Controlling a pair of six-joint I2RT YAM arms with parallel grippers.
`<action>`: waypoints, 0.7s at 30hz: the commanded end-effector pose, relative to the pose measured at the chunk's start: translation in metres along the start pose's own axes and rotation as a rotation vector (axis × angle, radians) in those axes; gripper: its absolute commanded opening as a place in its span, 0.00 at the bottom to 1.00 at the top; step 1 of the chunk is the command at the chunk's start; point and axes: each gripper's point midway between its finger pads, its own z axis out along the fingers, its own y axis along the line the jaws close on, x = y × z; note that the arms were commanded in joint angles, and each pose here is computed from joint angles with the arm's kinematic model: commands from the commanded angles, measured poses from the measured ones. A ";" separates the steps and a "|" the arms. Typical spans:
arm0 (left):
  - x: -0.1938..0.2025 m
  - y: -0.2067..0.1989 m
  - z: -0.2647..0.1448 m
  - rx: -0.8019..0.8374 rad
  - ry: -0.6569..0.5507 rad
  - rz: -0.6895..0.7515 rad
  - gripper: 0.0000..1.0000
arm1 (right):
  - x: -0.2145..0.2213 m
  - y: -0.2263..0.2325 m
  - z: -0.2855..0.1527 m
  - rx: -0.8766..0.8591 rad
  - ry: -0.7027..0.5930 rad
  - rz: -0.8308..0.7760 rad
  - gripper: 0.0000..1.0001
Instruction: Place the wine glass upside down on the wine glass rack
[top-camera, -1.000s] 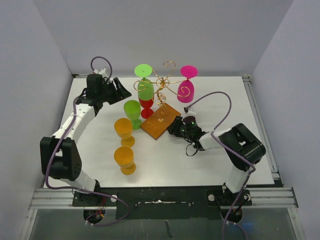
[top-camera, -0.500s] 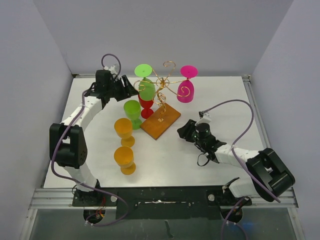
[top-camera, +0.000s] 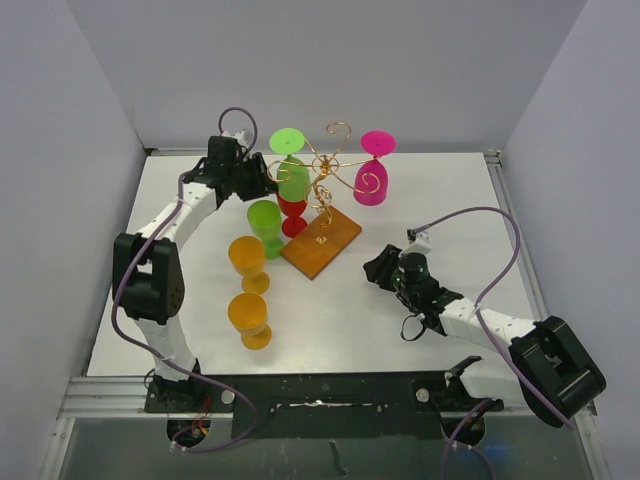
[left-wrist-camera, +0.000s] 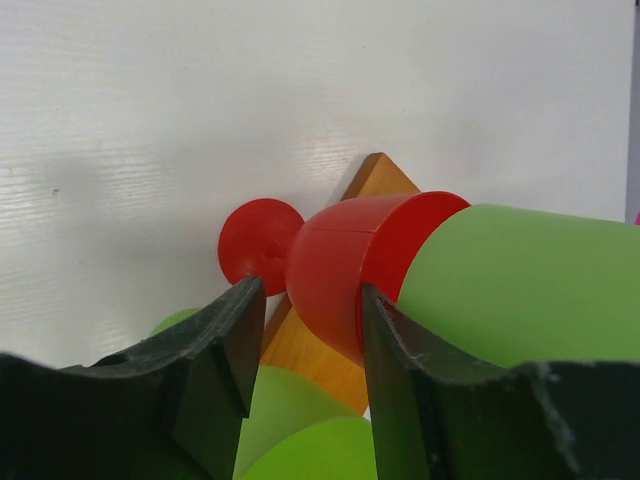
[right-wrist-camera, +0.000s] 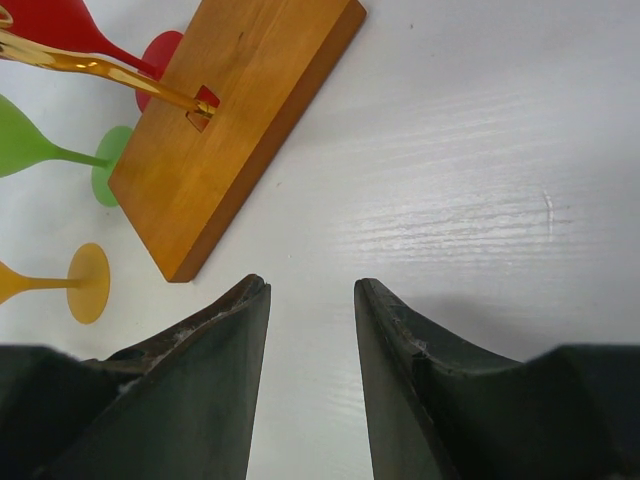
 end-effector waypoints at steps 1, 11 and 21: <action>-0.022 0.000 -0.006 -0.059 -0.053 0.053 0.38 | -0.011 -0.001 -0.003 0.009 -0.050 0.021 0.40; -0.040 0.023 -0.009 -0.217 -0.089 0.094 0.28 | -0.018 -0.005 -0.010 0.023 -0.081 0.028 0.40; -0.047 0.031 -0.002 -0.280 -0.088 0.131 0.00 | -0.019 -0.015 -0.020 0.056 -0.107 0.041 0.40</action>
